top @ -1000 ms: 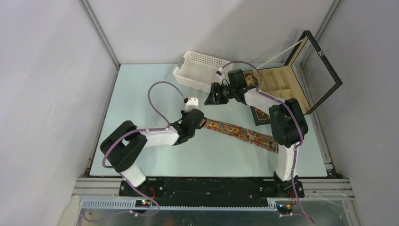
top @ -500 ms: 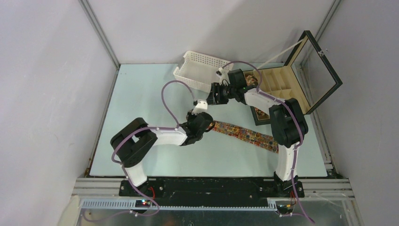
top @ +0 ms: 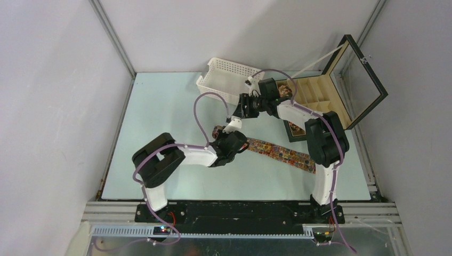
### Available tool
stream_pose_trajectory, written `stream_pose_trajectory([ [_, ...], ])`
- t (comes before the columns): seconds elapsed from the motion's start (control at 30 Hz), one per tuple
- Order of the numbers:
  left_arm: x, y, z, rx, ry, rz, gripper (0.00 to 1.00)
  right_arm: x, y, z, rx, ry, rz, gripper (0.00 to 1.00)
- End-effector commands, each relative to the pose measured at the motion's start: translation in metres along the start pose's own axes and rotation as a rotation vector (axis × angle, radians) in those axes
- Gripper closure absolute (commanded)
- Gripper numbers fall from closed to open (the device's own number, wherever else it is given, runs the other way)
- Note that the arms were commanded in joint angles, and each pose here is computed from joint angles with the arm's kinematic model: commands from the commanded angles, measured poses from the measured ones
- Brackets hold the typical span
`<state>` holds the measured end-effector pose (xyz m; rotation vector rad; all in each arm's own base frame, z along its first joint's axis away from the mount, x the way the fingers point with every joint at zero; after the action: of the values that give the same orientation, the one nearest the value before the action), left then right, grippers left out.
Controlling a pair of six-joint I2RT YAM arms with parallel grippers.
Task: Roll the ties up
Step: Roll the tie at the center of the board.
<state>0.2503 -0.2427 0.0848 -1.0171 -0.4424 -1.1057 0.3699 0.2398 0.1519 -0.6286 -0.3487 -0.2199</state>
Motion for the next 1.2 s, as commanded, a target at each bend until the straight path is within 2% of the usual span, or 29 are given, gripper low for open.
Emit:
stream_pose_trajectory([
  [0.0, 0.013, -0.001, -0.003, 0.036, 0.009, -0.032, 1.00, 0.016, -0.019, 0.023, 0.059, -0.068, -0.078, 0.43],
  [0.53, 0.007, -0.003, -0.023, -0.056, 0.034, -0.044, 1.00, 0.019, -0.019, 0.024, 0.071, -0.058, -0.064, 0.41],
  [0.83, 0.007, -0.001, -0.032, -0.117, 0.046, -0.047, 1.00, 0.018, -0.008, 0.019, 0.082, -0.042, 0.008, 0.40],
  [0.9, 0.007, 0.000, -0.033, -0.125, 0.049, -0.047, 1.00, 0.017, -0.005, 0.019, 0.084, -0.041, 0.027, 0.38],
  [1.0, 0.005, 0.001, -0.036, -0.136, 0.058, -0.042, 1.00, 0.018, 0.001, 0.021, 0.094, -0.048, 0.067, 0.28],
  [1.17, 0.003, 0.003, -0.038, -0.137, 0.070, -0.033, 1.00, 0.015, 0.014, 0.026, 0.103, -0.082, 0.145, 0.26],
])
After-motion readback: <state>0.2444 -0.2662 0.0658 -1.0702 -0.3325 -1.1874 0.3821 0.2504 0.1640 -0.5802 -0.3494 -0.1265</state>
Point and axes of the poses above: each gripper's point midway between its finger pads, its own y axis out along the fingers, its own z axis along the line the jaws close on, x = y × z, the point moved 9 cm from there along -y, back along the fingers, and after that the axes turned 12 degrees about y, right-handed, at the moved point
